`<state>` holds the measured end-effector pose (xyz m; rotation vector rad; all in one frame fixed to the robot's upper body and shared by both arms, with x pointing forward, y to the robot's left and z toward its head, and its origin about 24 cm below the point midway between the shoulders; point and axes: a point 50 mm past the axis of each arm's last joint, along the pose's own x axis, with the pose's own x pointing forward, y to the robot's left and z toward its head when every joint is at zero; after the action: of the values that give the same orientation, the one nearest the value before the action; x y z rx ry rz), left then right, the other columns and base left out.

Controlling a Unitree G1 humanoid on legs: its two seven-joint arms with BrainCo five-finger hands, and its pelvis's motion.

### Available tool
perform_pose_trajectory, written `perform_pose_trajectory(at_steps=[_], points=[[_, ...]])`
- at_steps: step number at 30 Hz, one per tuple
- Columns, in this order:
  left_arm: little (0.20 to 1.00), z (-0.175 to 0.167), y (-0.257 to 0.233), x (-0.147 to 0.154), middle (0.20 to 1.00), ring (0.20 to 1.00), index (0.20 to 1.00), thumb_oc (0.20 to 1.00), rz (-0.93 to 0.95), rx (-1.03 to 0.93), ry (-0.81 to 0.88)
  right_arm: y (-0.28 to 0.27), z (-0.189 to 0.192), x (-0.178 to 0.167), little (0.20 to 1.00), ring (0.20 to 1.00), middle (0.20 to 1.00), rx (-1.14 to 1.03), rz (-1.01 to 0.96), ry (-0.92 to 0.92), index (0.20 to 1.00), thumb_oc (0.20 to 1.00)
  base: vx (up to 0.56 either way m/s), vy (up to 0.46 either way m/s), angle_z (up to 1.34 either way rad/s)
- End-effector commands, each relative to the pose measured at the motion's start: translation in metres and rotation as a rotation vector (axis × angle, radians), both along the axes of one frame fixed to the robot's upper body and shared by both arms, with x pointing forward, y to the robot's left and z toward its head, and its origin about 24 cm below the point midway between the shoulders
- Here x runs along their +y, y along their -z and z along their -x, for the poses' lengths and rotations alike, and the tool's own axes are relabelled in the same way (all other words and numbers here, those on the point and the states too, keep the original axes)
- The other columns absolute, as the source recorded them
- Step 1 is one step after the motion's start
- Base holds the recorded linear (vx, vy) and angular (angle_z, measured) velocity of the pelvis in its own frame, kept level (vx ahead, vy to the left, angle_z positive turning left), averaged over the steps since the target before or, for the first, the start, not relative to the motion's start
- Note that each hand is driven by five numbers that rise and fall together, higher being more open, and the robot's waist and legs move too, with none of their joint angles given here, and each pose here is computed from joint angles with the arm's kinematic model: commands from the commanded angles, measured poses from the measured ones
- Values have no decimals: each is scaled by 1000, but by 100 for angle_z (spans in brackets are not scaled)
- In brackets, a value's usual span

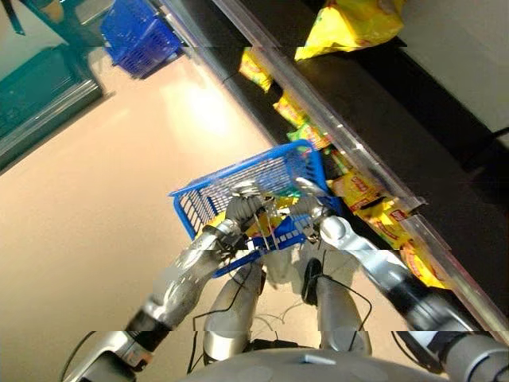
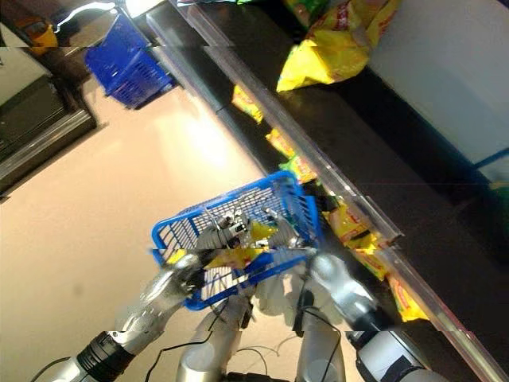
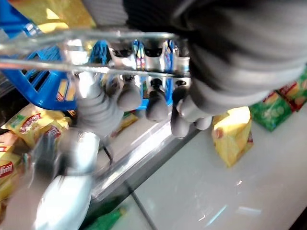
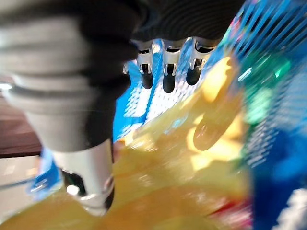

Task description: Pick up the snacks into the basket

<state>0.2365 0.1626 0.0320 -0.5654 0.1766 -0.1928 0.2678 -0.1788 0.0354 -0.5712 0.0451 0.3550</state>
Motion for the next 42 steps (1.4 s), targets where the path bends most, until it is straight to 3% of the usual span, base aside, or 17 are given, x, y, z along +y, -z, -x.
perform_pose_trajectory(at_steps=[1, 4, 7, 10, 11, 16, 21, 23, 24, 27, 35, 42], points=[[200, -9, -48, 19, 200, 200, 200, 200, -54, -356, -120, 2, 22, -26, 1000, 1000, 1000, -2, -7, -22, 1000, 1000, 128, 18, -52], [200, 1, -10, 54, 200, 200, 200, 200, -256, -214, -281, 3, 39, -43, 1000, 1000, 1000, 2, -138, 74, 1000, 1000, 111, 20, -90], [200, 10, 22, 71, 200, 200, 200, 200, -307, -70, -371, 8, 50, -65, 1000, 1000, 1000, -18, -273, 247, 1000, 1000, 106, 10, -75], [200, 16, 41, 77, 200, 200, 200, 200, -335, 18, -418, 13, 51, -75, 1000, 1000, 1000, -43, -388, 378, 1000, 1000, 63, 25, -64], [200, 22, 60, 79, 200, 200, 200, 200, -345, 109, -444, 16, 51, -85, 1000, 1000, 1000, -82, -482, 503, 1000, 1000, 47, 15, -47], [200, 42, 100, 82, 200, 200, 200, 200, -340, 306, -483, 33, 63, -116, 1000, 1000, 1000, -103, -473, 757, 1000, 1000, 43, 17, -45], [200, 63, 130, 86, 200, 200, 200, 200, -479, 489, -433, 88, 109, -141, 1000, 1000, 1000, 68, -472, 1109, 1000, 1000, 6, 18, -6], [200, 67, 134, 88, 200, 200, 200, 200, -481, 516, -438, 96, 116, -141, 1000, 1000, 1000, 106, -467, 1147, 1000, 1000, -4, 2, -10], [200, 80, 146, 91, 200, 200, 200, 200, -534, 602, -423, 124, 140, -141, 1000, 1000, 1000, 232, -473, 1301, 1000, 1000, -21, -2, -40], [200, 98, 160, 93, 200, 200, 200, 200, -611, 709, -375, 150, 163, -135, 1000, 1000, 1000, 409, -469, 1420, 1000, 1000, -45, -31, -87], [200, 139, 186, 84, 200, 200, 200, 200, -661, 943, -206, 186, 203, -106, 1000, 1000, 1000, 838, -394, 1352, 1000, 1000, 88, -138, -65], [200, 120, 183, 67, 200, 200, 200, 200, -578, 868, -194, 189, 191, -93, 1000, 1000, 1000, 935, -247, 1119, 1000, 1000, 67, -251, -15]])
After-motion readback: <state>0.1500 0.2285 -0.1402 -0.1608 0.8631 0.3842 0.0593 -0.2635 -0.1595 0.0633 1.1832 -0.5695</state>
